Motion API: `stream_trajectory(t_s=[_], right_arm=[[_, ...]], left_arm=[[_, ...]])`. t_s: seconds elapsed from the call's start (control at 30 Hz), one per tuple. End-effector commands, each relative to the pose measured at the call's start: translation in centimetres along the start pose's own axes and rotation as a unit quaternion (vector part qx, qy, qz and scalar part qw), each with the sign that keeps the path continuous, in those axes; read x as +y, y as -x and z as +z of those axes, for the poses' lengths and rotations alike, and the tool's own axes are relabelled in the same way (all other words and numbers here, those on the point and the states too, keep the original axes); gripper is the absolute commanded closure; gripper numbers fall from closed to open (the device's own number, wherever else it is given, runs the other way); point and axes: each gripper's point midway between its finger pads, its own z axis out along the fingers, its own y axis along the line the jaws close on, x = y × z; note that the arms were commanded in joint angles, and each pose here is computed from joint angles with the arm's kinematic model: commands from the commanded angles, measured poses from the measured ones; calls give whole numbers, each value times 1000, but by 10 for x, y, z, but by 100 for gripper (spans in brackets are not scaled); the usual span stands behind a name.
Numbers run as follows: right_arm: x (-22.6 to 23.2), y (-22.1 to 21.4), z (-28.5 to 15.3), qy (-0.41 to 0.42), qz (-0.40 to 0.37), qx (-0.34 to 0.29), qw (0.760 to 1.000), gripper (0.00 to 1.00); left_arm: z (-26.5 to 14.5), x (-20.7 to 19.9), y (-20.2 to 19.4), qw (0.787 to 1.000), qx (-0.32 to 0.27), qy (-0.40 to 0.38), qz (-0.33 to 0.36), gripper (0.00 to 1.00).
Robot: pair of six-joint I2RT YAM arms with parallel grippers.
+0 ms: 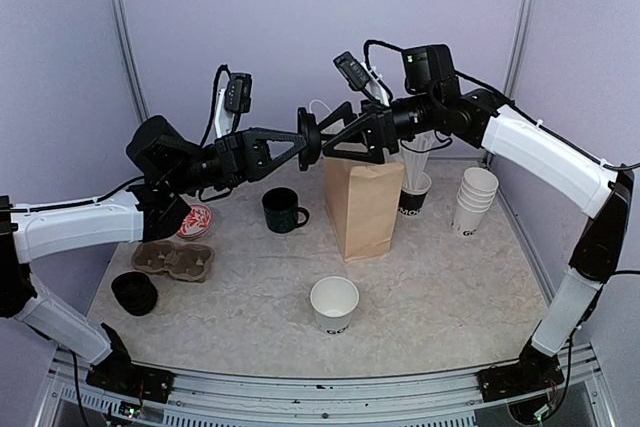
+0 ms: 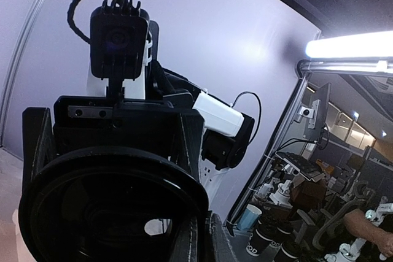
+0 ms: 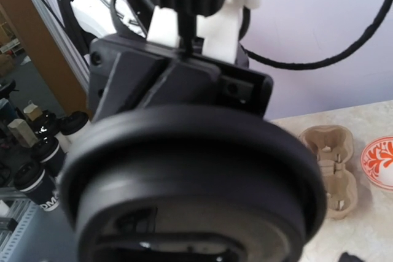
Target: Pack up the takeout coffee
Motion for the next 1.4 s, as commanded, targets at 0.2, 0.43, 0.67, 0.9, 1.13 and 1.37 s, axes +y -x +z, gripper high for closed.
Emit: stream_trajectory(t_s=[0.2,0.43,0.67,0.9,1.13,1.37], right_arm=[[1,7,4,3,-4,-8,1000,1],[9,5,5,23,1,-8,1000,1],[14,0,6,36,4,-6,999,5],[17,-2,6,39,4,-5,999,11],[17,-3,5,35,-5,-2,999,26],[2,-18,-17,-38,-37,15,998,28]], left_arm=[[7,-6,-6,1000,7,-18,2,100],[9,-4,-8,1000,6,-14,0,100],[10,-3,-7,1000,3,-10,2,100],[15,0,-12,1000,8,-5,-3,100],[15,7,-15,1000,11,20,-1,88],[1,28,-26,991,53,118,18,50]])
